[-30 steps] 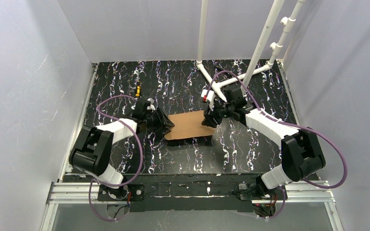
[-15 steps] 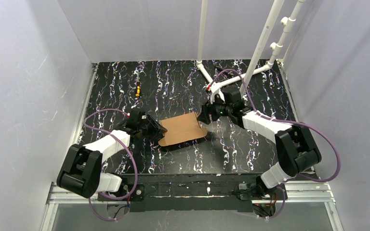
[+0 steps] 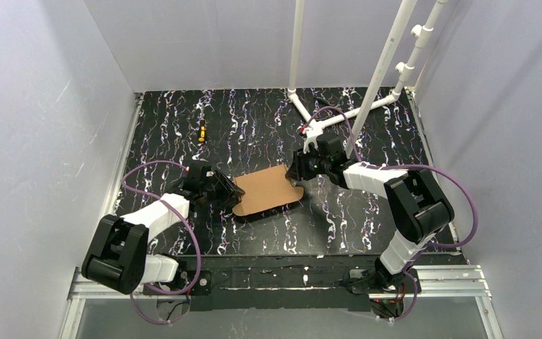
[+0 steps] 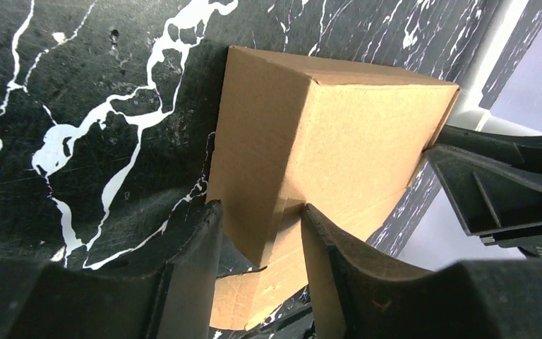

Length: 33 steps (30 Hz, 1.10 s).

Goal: Fold the paper box

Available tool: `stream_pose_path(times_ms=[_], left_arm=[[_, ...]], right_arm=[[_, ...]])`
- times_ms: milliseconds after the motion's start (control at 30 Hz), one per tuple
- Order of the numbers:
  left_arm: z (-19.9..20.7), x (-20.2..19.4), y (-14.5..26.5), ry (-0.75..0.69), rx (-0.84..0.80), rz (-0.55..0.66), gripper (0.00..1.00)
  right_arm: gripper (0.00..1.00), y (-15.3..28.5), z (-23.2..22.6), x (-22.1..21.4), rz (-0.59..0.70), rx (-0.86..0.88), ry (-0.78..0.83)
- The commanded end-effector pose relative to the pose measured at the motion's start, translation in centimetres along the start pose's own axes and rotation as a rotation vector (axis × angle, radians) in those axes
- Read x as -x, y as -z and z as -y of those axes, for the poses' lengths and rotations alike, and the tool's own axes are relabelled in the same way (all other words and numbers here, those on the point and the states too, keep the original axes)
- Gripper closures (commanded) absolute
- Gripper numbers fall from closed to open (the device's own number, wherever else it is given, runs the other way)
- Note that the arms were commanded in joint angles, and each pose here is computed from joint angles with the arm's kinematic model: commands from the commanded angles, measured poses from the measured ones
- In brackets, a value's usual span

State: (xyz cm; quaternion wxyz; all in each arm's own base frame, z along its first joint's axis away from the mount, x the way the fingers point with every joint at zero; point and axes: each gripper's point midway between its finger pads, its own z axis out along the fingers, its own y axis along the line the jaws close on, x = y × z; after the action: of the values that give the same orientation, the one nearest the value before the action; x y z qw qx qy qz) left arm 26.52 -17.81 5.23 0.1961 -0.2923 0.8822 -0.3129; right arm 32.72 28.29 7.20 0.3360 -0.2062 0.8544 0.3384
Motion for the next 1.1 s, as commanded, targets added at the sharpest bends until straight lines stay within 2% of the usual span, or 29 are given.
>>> stream_pose_path(times_ms=[0, 100, 467, 533, 767, 900, 1067], left_arm=[[0.7, -0.5, 0.7, -0.048, -0.054, -0.024, 0.55], [1.2, -0.6, 1.0, -0.066, -0.093, -0.035, 0.52], [1.1, -0.5, 2.2, -0.11, -0.214, -0.004, 0.24], [0.7, -0.6, 2.3, -0.111, -0.218, 0.008, 0.19], [0.4, -1.4, 2.7, -0.104, -0.279, 0.005, 0.16], [0.6, -1.7, 2.6, -0.102, -0.318, 0.005, 0.1], [1.1, -1.7, 2.1, -0.088, -0.358, -0.006, 0.09]], right_arm=[[0.62, -0.3, -0.2, 0.2, 0.03, 0.016, -0.059], [0.71, -0.5, 0.0, -0.3, 0.021, 0.012, -0.073], [0.97, -0.5, 1.3, -0.9, 0.027, -0.046, -0.102], [0.99, -0.5, 1.7, -1.1, 0.029, -0.062, -0.104], [0.99, -0.4, 2.8, -1.4, 0.025, -0.099, -0.14], [0.99, -0.4, 3.2, -1.6, 0.021, -0.108, -0.17], [0.99, -0.3, 3.9, -1.7, 0.018, -0.116, -0.203]])
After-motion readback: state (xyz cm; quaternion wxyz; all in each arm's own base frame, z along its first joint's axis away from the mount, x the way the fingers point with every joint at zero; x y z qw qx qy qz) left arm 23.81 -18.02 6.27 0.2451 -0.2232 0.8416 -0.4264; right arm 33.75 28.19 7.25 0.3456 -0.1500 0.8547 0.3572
